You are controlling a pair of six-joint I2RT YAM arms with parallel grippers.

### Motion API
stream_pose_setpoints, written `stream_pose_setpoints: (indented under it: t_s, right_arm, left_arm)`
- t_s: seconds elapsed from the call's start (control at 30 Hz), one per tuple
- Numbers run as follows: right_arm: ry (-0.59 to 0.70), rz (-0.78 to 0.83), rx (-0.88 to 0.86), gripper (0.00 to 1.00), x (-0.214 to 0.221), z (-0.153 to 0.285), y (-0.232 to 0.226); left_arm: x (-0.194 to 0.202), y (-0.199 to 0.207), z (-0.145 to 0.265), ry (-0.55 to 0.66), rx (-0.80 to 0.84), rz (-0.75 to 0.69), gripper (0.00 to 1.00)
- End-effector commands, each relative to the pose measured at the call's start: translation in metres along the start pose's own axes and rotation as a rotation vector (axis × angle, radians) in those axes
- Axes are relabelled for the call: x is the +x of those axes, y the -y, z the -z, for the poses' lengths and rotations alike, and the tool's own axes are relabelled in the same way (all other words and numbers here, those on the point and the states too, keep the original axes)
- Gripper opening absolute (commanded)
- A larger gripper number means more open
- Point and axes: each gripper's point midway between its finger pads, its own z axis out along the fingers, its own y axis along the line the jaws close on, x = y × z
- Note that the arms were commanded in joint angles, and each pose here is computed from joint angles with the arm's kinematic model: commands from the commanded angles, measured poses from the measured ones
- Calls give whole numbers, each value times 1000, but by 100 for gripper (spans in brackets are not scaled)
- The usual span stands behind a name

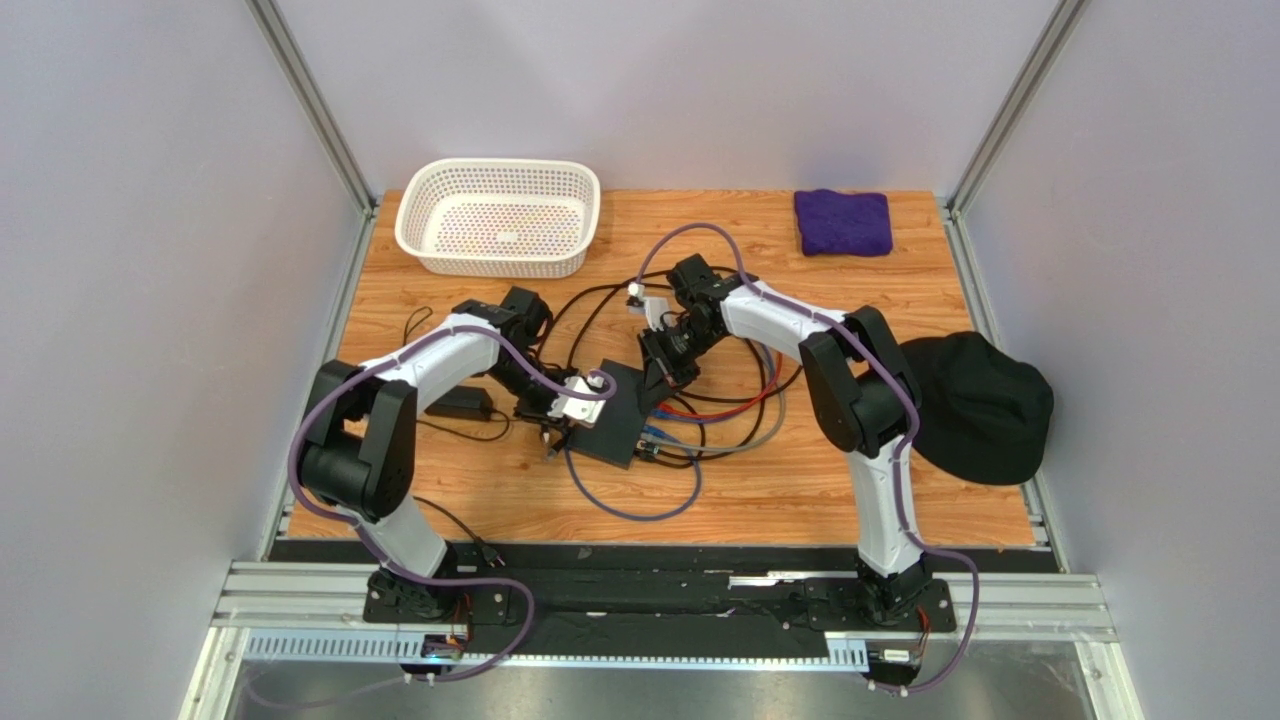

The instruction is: Pull the plug from the switch port

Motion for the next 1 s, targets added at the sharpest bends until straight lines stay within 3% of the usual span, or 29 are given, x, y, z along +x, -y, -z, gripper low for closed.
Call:
stream_pose_setpoints:
  t_s: [0.0, 0.3, 0.97]
  right_arm:
    - [20, 18, 89, 0, -15, -10, 17]
    - [29, -14, 87, 0, -17, -12, 15]
    - [13, -24, 268, 0, -6, -14, 32]
  left_arm:
    - [5, -3, -8, -8, 0, -22, 41]
    - [11, -7, -6, -38, -16, 7, 43]
    - [20, -5, -7, -81, -1, -9, 44]
